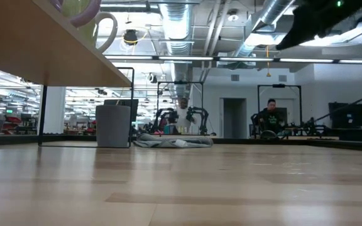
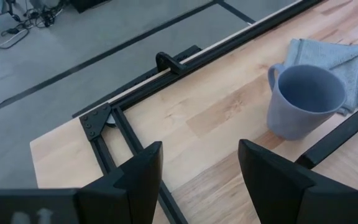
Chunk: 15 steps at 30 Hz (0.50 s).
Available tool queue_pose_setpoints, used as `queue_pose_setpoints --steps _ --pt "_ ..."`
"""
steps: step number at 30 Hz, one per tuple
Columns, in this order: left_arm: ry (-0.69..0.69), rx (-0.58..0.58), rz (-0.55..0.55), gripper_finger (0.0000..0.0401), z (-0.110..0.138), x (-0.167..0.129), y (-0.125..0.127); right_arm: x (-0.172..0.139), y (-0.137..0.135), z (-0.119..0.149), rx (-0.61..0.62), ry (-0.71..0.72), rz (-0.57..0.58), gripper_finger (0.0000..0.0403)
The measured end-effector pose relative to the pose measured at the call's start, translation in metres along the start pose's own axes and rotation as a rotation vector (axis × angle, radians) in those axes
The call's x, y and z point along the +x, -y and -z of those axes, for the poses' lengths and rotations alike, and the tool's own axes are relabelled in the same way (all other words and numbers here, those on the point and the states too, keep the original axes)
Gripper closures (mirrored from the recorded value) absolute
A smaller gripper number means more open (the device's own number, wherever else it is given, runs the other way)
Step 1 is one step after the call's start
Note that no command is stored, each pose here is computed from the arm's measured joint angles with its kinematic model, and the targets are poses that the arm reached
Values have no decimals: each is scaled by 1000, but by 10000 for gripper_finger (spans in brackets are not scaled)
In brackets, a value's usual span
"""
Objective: Stack small to large cups/mugs on shelf
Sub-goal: Put the blue mug on the shelf
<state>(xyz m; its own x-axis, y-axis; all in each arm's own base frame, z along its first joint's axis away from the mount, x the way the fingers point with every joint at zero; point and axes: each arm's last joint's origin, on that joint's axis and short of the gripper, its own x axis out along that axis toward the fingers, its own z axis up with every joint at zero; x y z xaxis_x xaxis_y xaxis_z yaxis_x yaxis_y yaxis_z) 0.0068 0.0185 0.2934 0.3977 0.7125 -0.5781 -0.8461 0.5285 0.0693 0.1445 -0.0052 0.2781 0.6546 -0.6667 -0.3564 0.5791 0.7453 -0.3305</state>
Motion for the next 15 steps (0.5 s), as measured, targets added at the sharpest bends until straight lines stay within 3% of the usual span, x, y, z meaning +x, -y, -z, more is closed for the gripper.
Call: queue_pose_setpoints --steps 6,15 --pt "6 -3 -1 198 -1 0 0 16 10 25 37 117 -76 269" --pt "32 -5 -51 198 -2 0 -1 34 27 64 118 127 -66 269"
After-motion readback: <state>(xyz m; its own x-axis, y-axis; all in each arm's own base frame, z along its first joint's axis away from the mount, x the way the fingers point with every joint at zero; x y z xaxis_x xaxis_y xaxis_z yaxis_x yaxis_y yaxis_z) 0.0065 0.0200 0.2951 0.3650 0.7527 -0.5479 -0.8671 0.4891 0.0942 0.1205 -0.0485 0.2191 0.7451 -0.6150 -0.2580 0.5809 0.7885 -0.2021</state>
